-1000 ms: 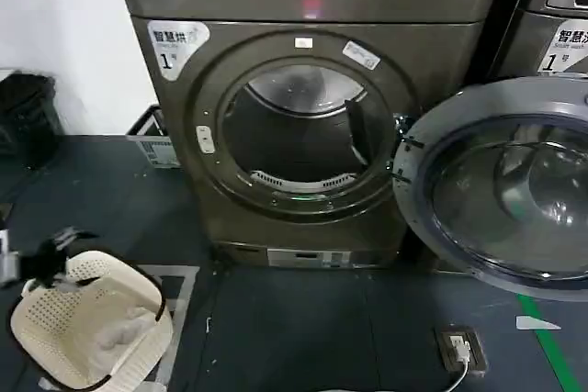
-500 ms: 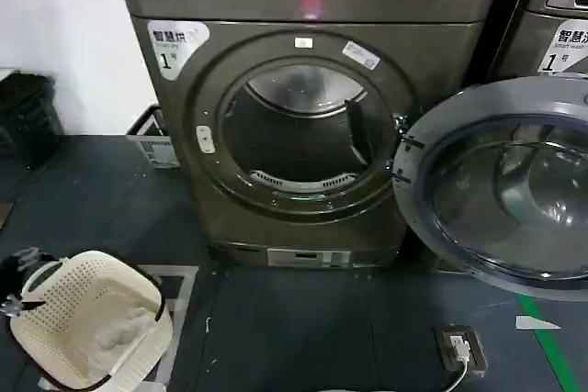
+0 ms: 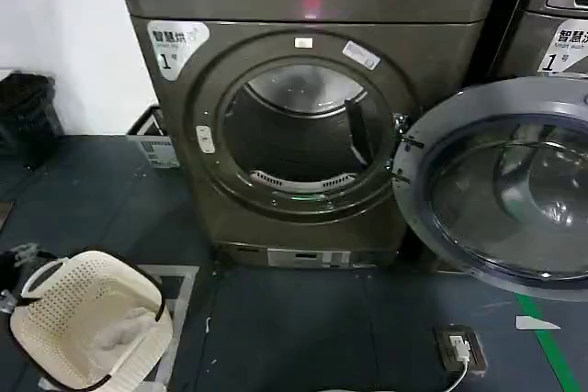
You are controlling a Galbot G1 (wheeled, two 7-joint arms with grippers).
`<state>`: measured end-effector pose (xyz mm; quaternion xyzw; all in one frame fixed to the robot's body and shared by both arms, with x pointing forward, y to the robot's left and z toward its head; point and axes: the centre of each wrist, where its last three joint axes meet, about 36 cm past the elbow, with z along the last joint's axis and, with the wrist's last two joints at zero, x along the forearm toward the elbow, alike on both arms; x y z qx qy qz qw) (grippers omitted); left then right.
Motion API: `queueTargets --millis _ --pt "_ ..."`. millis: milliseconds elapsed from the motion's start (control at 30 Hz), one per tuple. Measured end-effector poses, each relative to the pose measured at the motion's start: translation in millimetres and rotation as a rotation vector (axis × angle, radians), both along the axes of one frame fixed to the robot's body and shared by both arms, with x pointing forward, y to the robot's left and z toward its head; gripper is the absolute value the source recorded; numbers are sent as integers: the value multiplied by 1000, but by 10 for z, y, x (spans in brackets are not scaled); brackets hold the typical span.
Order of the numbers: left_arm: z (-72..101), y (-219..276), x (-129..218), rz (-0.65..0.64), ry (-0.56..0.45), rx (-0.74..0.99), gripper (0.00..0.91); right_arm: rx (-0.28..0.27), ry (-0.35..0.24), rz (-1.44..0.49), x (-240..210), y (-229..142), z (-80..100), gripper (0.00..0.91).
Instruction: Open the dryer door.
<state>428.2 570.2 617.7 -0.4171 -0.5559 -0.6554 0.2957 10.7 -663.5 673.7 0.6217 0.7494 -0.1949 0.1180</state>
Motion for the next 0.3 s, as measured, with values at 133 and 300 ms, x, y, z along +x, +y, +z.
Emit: queueTargets --millis 133,300 --pt "11 -33 18 -6 12 -4 907 -7 7 -26 -63 -32 -16 907" --pt "52 -20 37 -17 9 3 907 -13 13 -40 -87 -28 -11 907"
